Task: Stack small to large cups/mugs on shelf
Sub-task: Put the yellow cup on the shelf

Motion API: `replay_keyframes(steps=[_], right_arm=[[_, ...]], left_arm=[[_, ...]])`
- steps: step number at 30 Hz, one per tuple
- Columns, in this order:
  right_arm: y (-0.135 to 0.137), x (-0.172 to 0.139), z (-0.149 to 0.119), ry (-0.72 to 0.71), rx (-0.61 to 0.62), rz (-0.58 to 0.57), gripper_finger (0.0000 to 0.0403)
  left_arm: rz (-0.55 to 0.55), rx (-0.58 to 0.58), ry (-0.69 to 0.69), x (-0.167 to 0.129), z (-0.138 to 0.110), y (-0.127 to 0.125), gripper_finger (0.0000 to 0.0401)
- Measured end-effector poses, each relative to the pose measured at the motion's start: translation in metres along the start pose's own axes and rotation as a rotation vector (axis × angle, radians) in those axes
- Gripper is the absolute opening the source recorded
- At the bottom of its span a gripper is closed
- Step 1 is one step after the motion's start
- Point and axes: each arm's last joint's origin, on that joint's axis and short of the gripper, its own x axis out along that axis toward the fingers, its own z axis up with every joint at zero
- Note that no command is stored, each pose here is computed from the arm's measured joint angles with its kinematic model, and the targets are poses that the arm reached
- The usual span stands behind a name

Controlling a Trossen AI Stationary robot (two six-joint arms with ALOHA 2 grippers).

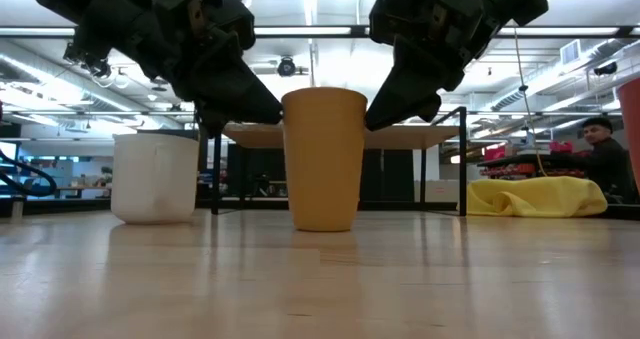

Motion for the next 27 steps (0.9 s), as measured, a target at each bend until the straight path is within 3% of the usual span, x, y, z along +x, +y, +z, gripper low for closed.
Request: replay_keyframes(steps=[6, 14, 20, 27], right_arm=[[0.000, -0.001, 0.000, 0.009, -0.001, -0.007, 0.0082], [0.005, -0.001, -0.001, 0.016, 0.009, -0.003, 0.0082], [0.009, -0.002, -0.004, 0.033, 0.000, -0.002, 0.0082], [0.008, -0.002, -0.006, 0.044, -0.004, -0.024, 0.0082]], left_arm=[[-0.030, 0.022, 0.088, 0.023, 0.002, -0.007, 0.0080], [-0.008, 0.100, 0.137, 0.052, 0.024, -0.021, 0.0083], [0.004, 0.120, 0.162, 0.055, 0.034, -0.026, 0.0080], [0.018, 0.116, 0.219, 0.054, 0.027, -0.026, 0.0074]])
